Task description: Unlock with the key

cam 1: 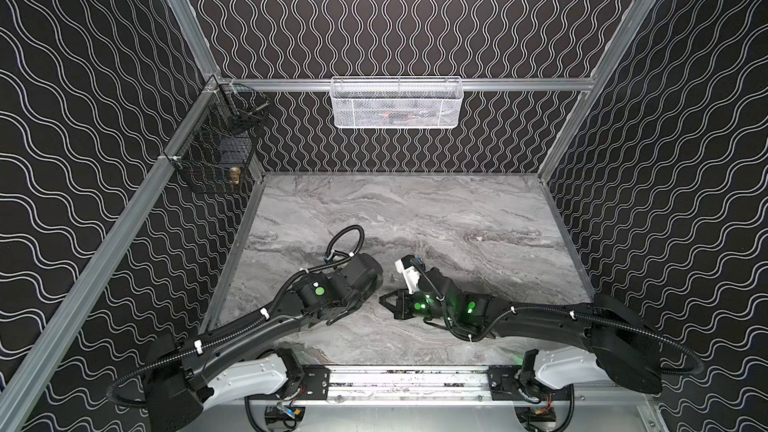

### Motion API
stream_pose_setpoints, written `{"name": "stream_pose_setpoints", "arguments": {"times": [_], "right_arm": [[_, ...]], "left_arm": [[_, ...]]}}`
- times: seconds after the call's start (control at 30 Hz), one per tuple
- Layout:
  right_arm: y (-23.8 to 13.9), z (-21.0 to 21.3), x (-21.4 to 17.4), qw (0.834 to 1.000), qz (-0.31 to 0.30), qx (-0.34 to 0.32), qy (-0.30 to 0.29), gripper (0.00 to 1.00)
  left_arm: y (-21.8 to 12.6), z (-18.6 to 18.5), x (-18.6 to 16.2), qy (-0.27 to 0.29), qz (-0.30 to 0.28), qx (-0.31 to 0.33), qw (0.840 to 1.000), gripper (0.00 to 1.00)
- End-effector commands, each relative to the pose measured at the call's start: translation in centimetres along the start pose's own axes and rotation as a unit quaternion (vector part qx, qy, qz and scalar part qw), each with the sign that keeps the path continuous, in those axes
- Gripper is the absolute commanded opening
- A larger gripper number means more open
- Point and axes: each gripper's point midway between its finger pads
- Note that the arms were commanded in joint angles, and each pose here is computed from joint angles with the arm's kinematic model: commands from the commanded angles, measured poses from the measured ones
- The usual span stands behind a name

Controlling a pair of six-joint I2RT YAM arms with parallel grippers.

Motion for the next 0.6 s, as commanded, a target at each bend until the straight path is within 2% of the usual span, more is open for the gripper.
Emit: {"name": "stream_pose_setpoints", "arguments": {"times": [0.0, 0.57], "right_arm": [[0.2, 0.4, 0.8, 1.000, -0.016, 0.007, 0.004, 0.00], [-0.2, 1.1, 2.0, 1.000, -0.030, 0.005, -0.007, 0.00]], "left_arm": [[-0.1, -0.6, 0.0, 0.000, 0.001, -0.011, 1.000, 0.00], [-0.1, 0.0, 0.3, 0.011, -0.008, 0.007, 1.000, 0.00]]}}
Point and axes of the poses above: each gripper's point midway between its finger pads, its own y axis out along the fingers, its own z axis along the line the jaws close on, x = y × z, and after that the axes turned 6 degrees about -y, right-handed
